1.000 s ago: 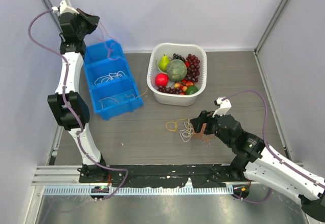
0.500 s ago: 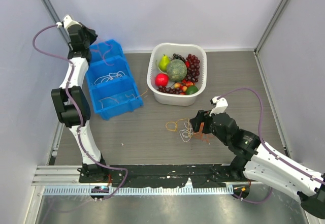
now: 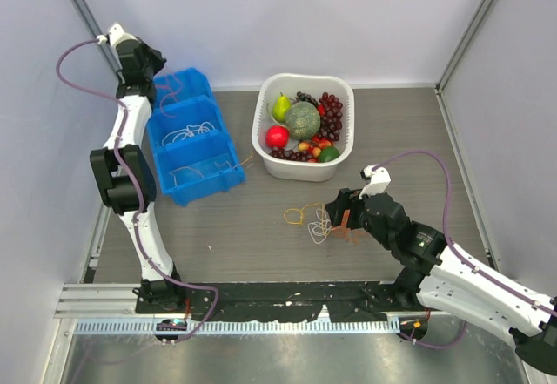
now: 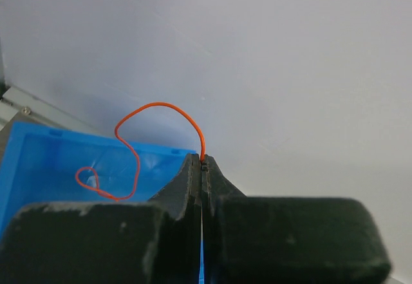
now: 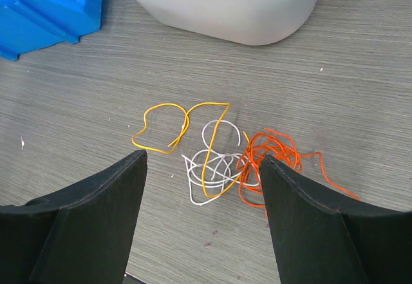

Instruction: Untangle the cables

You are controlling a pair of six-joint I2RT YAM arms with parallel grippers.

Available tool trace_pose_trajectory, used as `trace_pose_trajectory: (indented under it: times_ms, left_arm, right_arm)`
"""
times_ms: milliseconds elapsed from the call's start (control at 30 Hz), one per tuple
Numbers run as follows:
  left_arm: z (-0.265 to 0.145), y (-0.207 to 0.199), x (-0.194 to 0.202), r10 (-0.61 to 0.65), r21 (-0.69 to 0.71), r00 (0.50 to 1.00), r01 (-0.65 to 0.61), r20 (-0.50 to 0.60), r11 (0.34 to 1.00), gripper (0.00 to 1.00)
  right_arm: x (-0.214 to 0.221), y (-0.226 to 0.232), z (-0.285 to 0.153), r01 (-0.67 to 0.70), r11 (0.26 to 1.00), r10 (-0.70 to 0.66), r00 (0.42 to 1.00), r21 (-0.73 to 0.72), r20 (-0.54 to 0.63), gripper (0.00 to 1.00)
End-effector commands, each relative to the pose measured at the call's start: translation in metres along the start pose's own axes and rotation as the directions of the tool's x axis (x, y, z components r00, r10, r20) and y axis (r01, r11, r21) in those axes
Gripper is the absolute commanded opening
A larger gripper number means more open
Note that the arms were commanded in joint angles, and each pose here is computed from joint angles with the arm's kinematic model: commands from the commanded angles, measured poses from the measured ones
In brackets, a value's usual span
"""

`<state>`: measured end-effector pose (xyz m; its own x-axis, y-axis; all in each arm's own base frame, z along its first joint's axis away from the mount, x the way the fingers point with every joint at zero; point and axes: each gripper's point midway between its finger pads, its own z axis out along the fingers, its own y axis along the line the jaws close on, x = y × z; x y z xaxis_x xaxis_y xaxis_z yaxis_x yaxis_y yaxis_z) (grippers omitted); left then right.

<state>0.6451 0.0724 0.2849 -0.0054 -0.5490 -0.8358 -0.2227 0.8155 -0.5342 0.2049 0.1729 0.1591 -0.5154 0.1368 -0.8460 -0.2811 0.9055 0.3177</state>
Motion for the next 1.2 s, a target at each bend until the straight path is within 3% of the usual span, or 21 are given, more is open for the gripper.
trace_pose_trajectory:
  times_ms: [0, 233, 433, 867, 1100, 1167]
  left_arm:
    - [-0.031, -0.062, -0.099, -0.018, 0.161, 0.977, -0.017, 0.213, 0.987, 0.0]
    - [-0.041, -0.079, -0.132, -0.024, 0.188, 0.956, -0.033, 0.291, 0.982, 0.0]
    - [-0.04, -0.075, -0.135, -0.026, 0.187, 0.957, -0.03, 0.289, 0.982, 0.0]
    - [-0.008, -0.009, -0.051, -0.014, 0.064, 0.992, 0.006, 0.122, 0.998, 0.0]
    - [-0.003, 0.029, 0.007, -0.093, -0.062, 0.995, 0.091, -0.022, 0.994, 0.0]
    - [-0.006, 0.04, 0.017, -0.119, -0.121, 0.991, 0.112, -0.053, 0.986, 0.05]
  right_arm:
    - [-0.023, 0.012, -0.002, -0.043, 0.998, 0.045, 0.997, -0.034, 0.069, 0.76]
    - [-0.026, 0.014, -0.002, -0.049, 0.998, 0.051, 0.996, -0.038, 0.075, 0.76]
    - [-0.022, 0.015, -0.001, -0.059, 0.997, 0.062, 0.996, -0.044, 0.064, 0.76]
    - [-0.02, 0.013, -0.006, -0.095, 0.994, 0.1, 0.992, -0.058, 0.077, 0.76]
    - [-0.016, 0.01, -0.006, -0.107, 0.993, 0.11, 0.992, -0.048, 0.066, 0.75]
    - [-0.015, 0.009, -0.006, -0.108, 0.993, 0.11, 0.992, -0.046, 0.063, 0.75]
